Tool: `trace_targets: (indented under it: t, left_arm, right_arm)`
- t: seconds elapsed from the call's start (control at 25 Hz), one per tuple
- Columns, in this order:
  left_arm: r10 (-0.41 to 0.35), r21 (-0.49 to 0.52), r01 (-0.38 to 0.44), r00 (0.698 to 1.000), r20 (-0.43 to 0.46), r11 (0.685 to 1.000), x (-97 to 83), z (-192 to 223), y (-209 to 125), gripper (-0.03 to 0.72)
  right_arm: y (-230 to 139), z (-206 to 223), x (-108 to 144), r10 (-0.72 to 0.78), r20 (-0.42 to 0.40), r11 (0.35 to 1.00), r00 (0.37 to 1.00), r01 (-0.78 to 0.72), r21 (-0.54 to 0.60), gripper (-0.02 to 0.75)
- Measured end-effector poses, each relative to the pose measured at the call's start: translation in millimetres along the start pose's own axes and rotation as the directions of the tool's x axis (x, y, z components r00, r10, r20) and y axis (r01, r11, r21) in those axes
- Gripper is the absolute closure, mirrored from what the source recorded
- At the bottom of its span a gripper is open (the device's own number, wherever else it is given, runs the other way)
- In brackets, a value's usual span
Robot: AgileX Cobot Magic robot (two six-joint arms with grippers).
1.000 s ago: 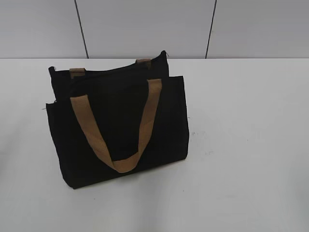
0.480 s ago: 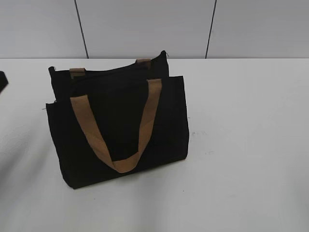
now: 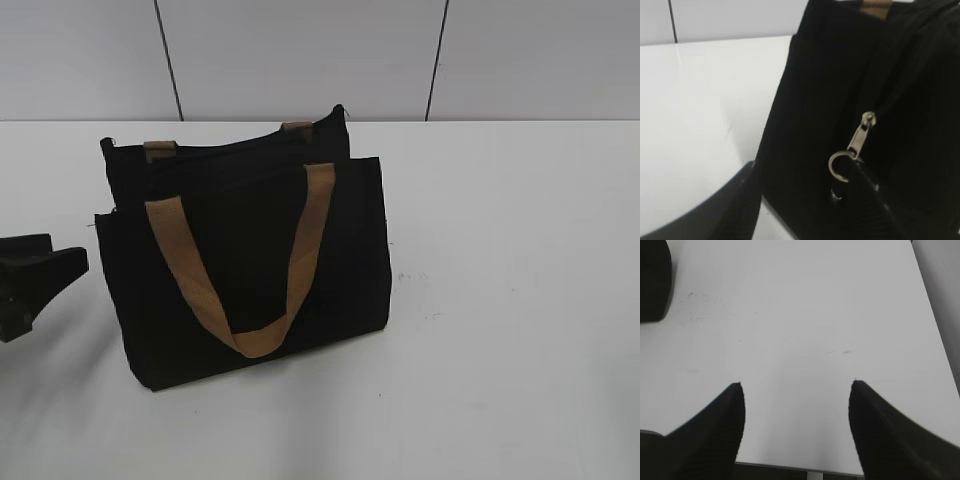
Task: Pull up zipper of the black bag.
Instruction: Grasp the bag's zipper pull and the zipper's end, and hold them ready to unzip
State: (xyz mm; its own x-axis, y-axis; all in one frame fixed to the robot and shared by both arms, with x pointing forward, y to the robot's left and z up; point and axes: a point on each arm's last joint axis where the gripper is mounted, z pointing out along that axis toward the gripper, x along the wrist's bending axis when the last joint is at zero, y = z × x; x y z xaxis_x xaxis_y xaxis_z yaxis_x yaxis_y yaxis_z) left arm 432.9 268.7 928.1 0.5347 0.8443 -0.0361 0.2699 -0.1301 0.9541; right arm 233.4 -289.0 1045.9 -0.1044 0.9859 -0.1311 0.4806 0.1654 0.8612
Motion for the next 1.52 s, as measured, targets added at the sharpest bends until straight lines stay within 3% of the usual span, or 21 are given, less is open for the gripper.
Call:
trace_targets:
  t: [0.32,0.6,1.16,1.52]
  left_arm:
    - [-0.041,0.08,0.034,0.994,0.096,0.996,-0.5,7,-23,0.27]
    - [0.0,0.138,-0.029,0.978,0.209,0.99,-2.0,22,-36,0.27]
    - [0.049,0.146,-0.096,0.955,0.293,0.985,3.4,55,-41,0.27]
    - [0.043,0.15,-0.088,0.959,0.279,0.985,3.5,57,-41,0.27]
  right_arm:
    - [0,0,0,0.0,0.0,1.0,1.0,0.0,0.0,0.232]
    - [0,0,0,0.0,0.0,1.0,1.0,0.0,0.0,0.232]
    - [0,0,0,0.0,0.0,1.0,1.0,0.0,0.0,0.232]
    - [0,0,0,0.0,0.0,1.0,1.0,0.0,0.0,0.232]
